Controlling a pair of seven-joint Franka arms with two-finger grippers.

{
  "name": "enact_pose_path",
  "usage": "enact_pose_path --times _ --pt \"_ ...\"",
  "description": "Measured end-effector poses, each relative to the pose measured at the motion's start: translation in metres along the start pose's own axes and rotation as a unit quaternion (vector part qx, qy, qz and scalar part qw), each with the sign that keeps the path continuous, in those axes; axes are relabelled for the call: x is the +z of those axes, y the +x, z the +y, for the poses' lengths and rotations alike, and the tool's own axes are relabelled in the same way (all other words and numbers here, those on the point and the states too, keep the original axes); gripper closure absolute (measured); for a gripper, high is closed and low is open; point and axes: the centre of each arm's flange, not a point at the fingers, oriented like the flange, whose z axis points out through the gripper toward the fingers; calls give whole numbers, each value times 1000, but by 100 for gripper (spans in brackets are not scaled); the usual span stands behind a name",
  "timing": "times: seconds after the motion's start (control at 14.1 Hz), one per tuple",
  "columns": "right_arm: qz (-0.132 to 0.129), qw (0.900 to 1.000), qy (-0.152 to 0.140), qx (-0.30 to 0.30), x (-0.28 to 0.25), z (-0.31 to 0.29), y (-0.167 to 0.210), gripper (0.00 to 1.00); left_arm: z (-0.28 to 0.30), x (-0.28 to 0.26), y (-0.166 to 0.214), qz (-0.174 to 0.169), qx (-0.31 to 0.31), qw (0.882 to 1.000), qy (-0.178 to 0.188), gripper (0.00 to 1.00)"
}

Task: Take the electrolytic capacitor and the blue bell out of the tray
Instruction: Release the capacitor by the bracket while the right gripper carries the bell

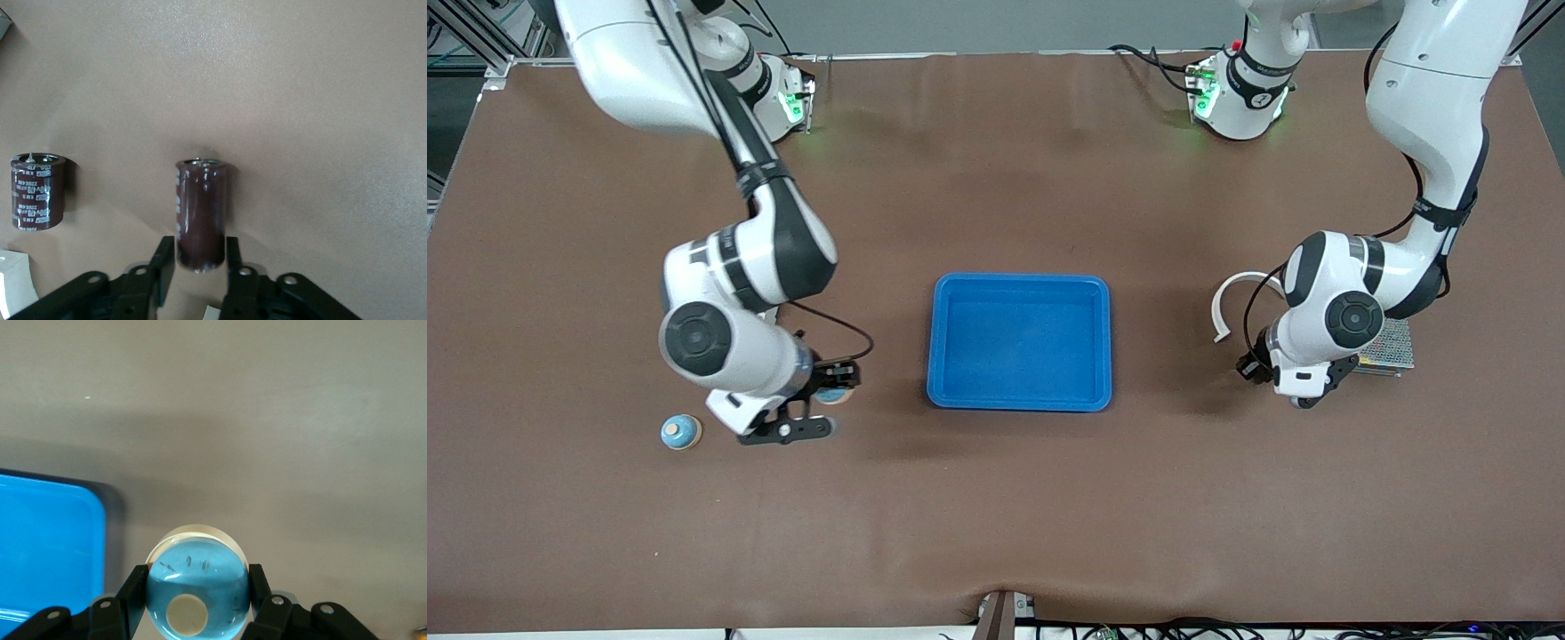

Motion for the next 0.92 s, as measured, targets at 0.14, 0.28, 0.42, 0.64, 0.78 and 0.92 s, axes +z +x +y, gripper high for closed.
enact_pose_path --times 0.14,0.28,0.42,0.64,0.78,0.92 --pt "0 1000 2 -30 -2 35 5 35 1 -6 1 5 0 1000 -4 39" --pt "0 998 3 -69 -3 62 8 35 3 -26 3 18 0 1000 -16 19" --pt "-1 994 4 -107 -1 90 10 35 5 -58 7 35 1 999 -29 0" --pt "-9 986 7 -165 12 130 13 35 10 -117 18 46 30 998 -23 0" --pt "-6 981 8 -195 29 150 18 35 13 -158 28 54 62 996 -23 0" --pt "-1 973 7 -230 46 162 22 35 13 -195 34 65 88 994 -26 0"
